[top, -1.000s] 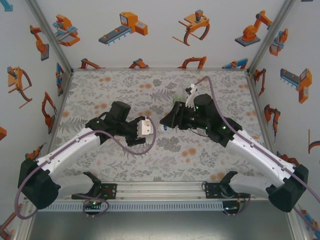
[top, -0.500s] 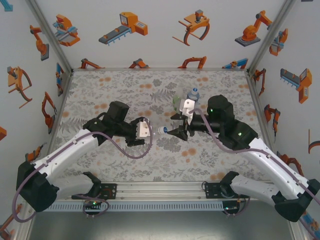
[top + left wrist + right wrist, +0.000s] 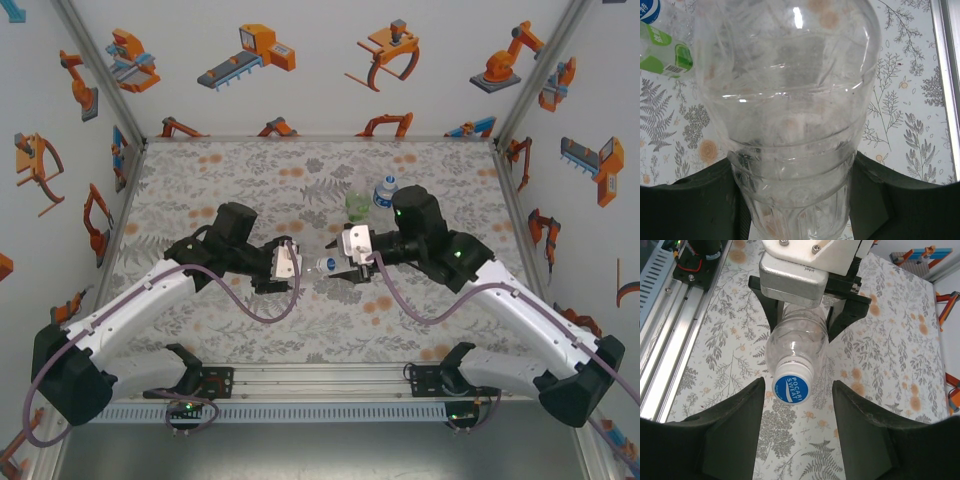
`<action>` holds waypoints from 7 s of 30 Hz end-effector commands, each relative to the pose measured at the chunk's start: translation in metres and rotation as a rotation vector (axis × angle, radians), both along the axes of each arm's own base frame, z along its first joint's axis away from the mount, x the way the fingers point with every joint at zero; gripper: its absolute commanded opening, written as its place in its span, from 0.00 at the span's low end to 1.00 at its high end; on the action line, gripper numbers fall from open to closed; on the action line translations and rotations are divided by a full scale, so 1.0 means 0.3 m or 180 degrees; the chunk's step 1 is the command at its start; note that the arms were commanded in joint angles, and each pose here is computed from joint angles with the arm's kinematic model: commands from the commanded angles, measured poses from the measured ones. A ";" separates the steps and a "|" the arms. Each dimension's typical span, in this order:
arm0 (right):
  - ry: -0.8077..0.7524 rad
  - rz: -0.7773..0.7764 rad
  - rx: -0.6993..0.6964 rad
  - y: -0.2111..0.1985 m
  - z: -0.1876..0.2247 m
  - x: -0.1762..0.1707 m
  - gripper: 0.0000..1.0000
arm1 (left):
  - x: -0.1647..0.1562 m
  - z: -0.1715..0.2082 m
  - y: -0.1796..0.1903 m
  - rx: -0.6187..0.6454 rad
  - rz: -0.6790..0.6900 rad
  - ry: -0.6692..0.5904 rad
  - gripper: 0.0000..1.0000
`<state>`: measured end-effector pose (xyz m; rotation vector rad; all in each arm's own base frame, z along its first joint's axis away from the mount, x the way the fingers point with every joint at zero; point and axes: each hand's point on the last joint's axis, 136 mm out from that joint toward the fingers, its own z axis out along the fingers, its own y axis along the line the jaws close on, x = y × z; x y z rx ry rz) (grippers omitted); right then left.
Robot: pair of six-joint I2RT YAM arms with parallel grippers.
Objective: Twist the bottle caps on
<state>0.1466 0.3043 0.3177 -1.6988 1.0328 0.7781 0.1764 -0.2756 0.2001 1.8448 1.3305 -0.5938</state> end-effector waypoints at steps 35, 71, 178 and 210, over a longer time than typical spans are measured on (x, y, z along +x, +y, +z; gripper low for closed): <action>0.4316 -0.3481 0.1318 -0.087 -0.099 0.375 0.00 | 0.056 -0.007 0.008 0.0086 0.0289 -0.0046 0.00; 0.0909 -0.1434 0.0567 -0.057 0.161 0.139 0.56 | 0.023 -0.002 0.002 0.0019 0.0113 -0.0027 0.00; -0.0217 0.0057 -0.0158 -0.051 0.080 -0.084 0.58 | -0.033 0.062 -0.014 -0.0314 -0.0156 0.0048 0.00; -0.0213 0.0131 -0.0113 0.026 0.039 -0.041 0.23 | -0.036 0.065 -0.018 -0.0315 -0.0175 0.0086 0.00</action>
